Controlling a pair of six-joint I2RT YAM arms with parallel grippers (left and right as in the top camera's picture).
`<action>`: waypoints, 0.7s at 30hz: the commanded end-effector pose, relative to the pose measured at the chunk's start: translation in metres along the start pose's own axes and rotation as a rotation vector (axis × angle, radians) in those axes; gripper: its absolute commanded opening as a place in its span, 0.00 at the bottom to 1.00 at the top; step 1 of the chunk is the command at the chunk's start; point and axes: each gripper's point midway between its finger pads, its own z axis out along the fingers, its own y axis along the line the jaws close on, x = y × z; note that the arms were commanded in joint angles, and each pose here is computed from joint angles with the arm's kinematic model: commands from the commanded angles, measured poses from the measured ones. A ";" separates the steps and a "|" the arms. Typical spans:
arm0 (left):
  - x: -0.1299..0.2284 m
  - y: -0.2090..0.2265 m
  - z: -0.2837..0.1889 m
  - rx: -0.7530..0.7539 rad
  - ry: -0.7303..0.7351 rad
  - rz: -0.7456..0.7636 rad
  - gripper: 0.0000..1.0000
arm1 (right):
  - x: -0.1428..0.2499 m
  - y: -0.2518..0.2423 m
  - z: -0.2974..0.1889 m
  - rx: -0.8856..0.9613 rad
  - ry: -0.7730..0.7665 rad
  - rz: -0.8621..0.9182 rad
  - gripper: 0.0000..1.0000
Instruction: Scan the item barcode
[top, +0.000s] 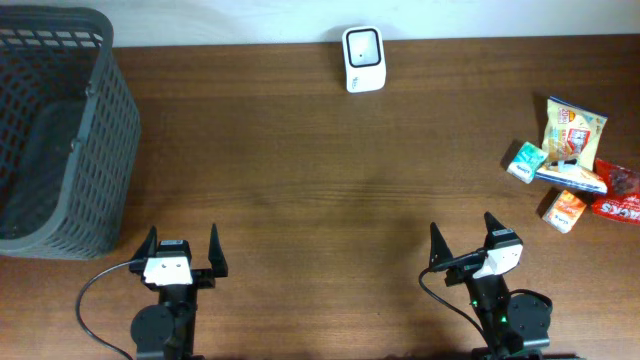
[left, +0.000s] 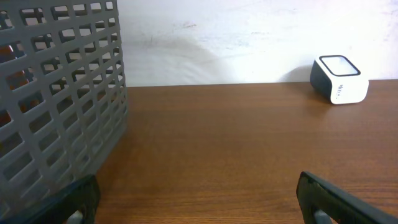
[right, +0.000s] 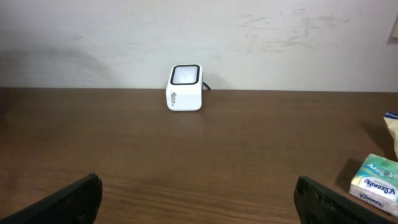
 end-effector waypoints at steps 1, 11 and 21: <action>0.001 -0.002 0.000 0.013 -0.004 0.015 0.99 | 0.002 -0.003 0.000 0.015 0.002 -0.006 0.98; 0.001 -0.002 0.000 0.013 -0.004 0.015 0.99 | 0.004 -0.023 -0.002 0.129 0.010 -0.009 0.98; 0.001 -0.002 0.000 0.013 -0.004 0.015 0.99 | 0.004 -0.022 -0.001 0.125 0.008 -0.009 0.98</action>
